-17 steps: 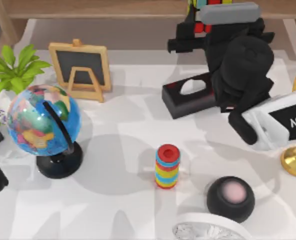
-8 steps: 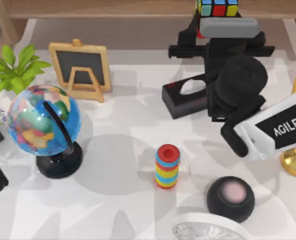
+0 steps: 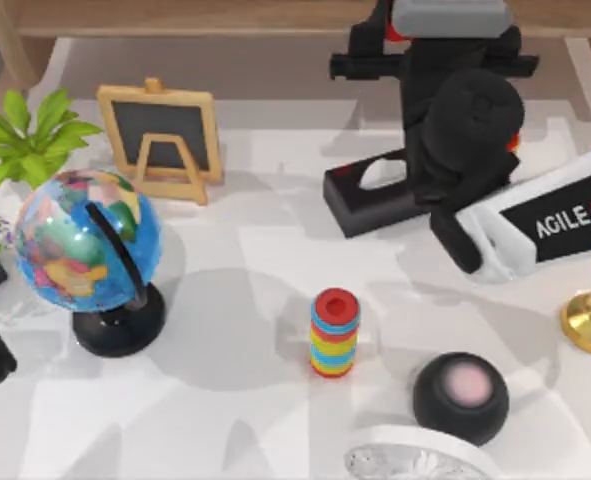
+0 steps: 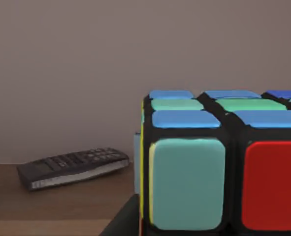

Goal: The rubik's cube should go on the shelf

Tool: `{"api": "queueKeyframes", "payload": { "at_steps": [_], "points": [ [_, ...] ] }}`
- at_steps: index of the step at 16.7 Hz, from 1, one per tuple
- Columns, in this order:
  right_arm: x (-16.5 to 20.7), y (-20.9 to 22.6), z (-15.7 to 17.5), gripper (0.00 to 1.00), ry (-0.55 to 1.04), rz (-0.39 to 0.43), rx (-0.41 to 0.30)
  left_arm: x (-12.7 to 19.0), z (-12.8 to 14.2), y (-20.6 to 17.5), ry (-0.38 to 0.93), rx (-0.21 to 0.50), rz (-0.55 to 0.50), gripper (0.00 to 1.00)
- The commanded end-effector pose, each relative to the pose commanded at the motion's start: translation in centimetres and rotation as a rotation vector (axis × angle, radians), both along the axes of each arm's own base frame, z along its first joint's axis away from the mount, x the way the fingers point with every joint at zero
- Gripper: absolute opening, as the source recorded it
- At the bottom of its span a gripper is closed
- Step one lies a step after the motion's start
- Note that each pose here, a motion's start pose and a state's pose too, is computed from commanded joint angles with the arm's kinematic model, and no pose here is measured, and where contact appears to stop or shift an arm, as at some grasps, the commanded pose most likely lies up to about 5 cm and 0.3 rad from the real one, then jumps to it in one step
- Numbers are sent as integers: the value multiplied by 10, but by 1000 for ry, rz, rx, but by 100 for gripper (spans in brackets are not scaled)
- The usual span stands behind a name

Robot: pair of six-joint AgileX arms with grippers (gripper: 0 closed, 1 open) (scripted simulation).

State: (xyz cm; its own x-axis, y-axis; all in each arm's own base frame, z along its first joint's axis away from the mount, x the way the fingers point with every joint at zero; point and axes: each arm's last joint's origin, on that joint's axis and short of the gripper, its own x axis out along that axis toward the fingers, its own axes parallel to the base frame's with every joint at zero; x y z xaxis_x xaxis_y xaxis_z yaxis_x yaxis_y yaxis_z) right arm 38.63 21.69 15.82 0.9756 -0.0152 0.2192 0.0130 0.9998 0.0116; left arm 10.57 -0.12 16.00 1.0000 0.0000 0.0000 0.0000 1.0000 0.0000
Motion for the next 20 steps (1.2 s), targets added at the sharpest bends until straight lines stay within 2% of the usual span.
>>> {"api": "queueKeyframes", "payload": {
  "at_steps": [7, 13, 20],
  "points": [
    [60, -1, 2, 0, 13, 1, -8, 0, 0, 0, 0, 0, 0, 100],
    [67, -2, 0, 0, 22, 1, -12, 0, 0, 0, 0, 0, 0, 100],
    [67, -2, 0, 53, 22, 1, -12, 0, 0, 0, 0, 0, 0, 100]
  ]
}}
